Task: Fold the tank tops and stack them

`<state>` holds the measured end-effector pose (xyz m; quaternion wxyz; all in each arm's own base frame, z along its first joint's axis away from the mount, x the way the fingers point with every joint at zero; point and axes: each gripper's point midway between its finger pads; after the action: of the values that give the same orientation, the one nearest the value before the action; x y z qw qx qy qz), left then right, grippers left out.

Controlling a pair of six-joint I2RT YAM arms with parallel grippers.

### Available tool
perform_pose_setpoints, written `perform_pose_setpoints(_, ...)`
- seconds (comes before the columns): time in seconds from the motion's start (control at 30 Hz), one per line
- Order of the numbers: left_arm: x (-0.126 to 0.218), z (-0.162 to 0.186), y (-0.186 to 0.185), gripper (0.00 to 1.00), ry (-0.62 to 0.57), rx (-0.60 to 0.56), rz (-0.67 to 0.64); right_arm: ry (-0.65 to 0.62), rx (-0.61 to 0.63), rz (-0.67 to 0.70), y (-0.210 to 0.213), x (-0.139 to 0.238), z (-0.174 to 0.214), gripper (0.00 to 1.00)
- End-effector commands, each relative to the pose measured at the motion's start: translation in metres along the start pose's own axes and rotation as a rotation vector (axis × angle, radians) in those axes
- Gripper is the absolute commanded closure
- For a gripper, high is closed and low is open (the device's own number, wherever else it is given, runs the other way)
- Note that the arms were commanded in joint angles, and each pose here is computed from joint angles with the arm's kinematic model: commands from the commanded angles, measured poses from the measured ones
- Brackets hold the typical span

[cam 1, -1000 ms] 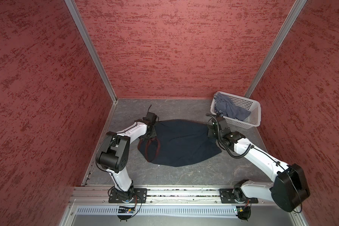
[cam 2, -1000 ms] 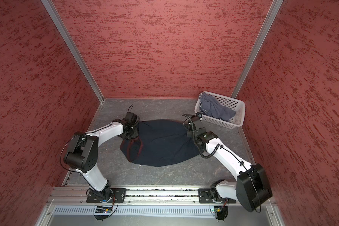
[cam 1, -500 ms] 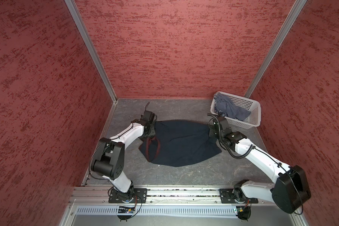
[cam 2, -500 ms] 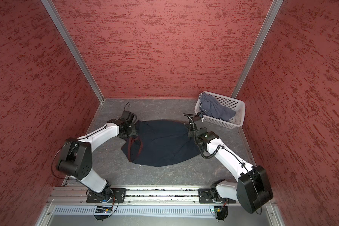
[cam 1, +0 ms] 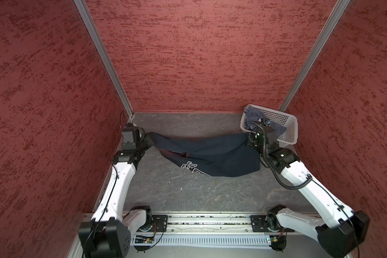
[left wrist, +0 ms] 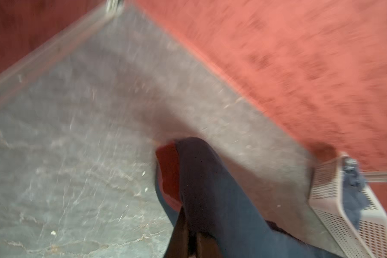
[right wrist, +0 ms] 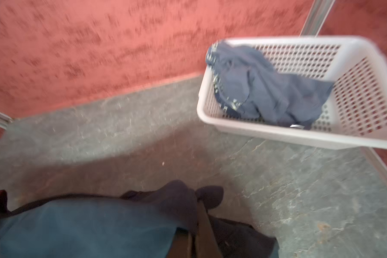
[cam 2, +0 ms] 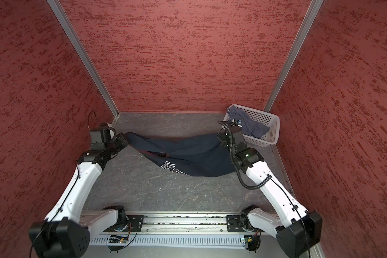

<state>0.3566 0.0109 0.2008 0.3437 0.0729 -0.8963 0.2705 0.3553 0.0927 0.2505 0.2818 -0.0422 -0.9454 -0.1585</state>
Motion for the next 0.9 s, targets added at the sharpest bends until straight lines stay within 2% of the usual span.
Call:
perform_pose_setpoints(0.0,-0.039,0.032,0.007,0.94,0.202,0.044,-0.005,0.076,-0.03,-0.024,0.008,-0.041,0.014,1.0)
perform_pose_setpoints(0.17,-0.085,0.045,0.013,0.84,0.319,0.032,-0.048,0.193,-0.031,0.009,0.011,-0.106,0.026,1.0)
perform_pose_setpoints(0.33,-0.094,0.027,0.012,0.75,0.275,0.001,-0.096,0.201,-0.048,0.06,0.002,-0.133,0.009,1.0)
perform_pose_setpoints(0.47,-0.081,0.016,0.016,0.51,0.229,-0.007,-0.147,0.177,-0.042,0.091,-0.004,-0.136,-0.005,1.0)
perform_pose_setpoints(0.6,-0.051,0.037,-0.004,0.29,0.209,-0.097,-0.156,0.197,-0.035,0.096,-0.007,-0.138,0.002,1.0)
perform_pose_setpoints(0.67,-0.035,0.061,-0.03,0.27,0.225,-0.16,-0.084,0.203,-0.036,0.087,-0.008,-0.136,0.007,1.0)
perform_pose_setpoints(0.77,-0.02,0.107,-0.065,0.32,0.309,-0.241,0.031,0.207,-0.038,0.08,-0.008,-0.133,0.011,1.0)
perform_pose_setpoints(0.87,-0.022,0.151,-0.079,0.35,0.42,-0.301,0.044,0.211,-0.04,0.068,-0.008,-0.13,0.014,1.0)
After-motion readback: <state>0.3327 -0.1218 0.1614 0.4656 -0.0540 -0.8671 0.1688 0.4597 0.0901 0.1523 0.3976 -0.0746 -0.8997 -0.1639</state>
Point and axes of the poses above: each gripper's point midway between its finger pads, its own x axis back along the fingers, its own y axis along the line the jaws close on, z = x × y, and after that the axes turned 5 degrees about -x, right-handed
